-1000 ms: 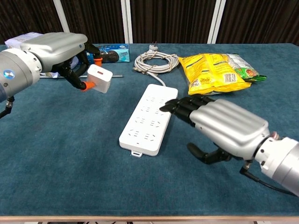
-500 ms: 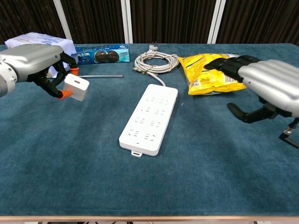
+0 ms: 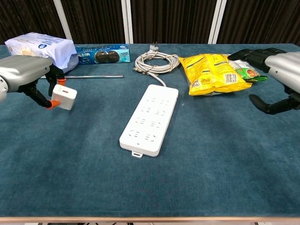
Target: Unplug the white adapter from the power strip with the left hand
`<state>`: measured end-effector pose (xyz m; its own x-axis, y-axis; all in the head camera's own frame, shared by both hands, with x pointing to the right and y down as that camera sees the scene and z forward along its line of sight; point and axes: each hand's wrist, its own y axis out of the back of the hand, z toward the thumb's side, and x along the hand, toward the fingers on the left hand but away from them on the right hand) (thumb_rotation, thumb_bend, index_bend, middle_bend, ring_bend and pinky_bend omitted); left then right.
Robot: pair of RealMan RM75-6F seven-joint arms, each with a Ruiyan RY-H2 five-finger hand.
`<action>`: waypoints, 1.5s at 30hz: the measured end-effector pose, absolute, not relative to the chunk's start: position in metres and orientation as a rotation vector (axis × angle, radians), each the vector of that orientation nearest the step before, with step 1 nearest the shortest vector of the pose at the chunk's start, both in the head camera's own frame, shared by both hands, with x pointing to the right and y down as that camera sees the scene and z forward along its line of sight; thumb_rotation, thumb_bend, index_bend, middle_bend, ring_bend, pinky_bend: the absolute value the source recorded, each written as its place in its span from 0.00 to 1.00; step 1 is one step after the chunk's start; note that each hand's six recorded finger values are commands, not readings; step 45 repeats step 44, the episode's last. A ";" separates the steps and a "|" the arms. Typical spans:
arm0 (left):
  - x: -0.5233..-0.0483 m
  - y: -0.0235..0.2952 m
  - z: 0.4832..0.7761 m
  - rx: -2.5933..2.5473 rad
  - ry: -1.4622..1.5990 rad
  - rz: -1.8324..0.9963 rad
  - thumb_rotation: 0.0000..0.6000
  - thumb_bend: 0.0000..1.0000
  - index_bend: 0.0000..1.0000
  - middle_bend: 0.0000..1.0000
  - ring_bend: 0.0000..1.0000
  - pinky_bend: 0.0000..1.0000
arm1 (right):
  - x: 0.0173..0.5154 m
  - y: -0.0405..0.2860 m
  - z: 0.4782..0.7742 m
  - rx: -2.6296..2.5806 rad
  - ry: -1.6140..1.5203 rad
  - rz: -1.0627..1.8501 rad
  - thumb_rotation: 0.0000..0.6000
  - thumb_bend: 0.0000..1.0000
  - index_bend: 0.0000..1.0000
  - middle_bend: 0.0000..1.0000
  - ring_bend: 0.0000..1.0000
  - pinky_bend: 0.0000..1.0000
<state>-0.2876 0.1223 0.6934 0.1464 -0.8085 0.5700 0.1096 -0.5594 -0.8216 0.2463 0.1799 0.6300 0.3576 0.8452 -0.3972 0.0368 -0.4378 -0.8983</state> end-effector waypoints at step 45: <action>-0.437 0.230 0.559 -1.456 1.101 -1.418 1.00 0.02 0.03 0.03 0.00 0.00 | 0.434 0.228 0.557 -1.492 -1.154 1.442 1.00 0.41 0.00 0.00 0.00 0.00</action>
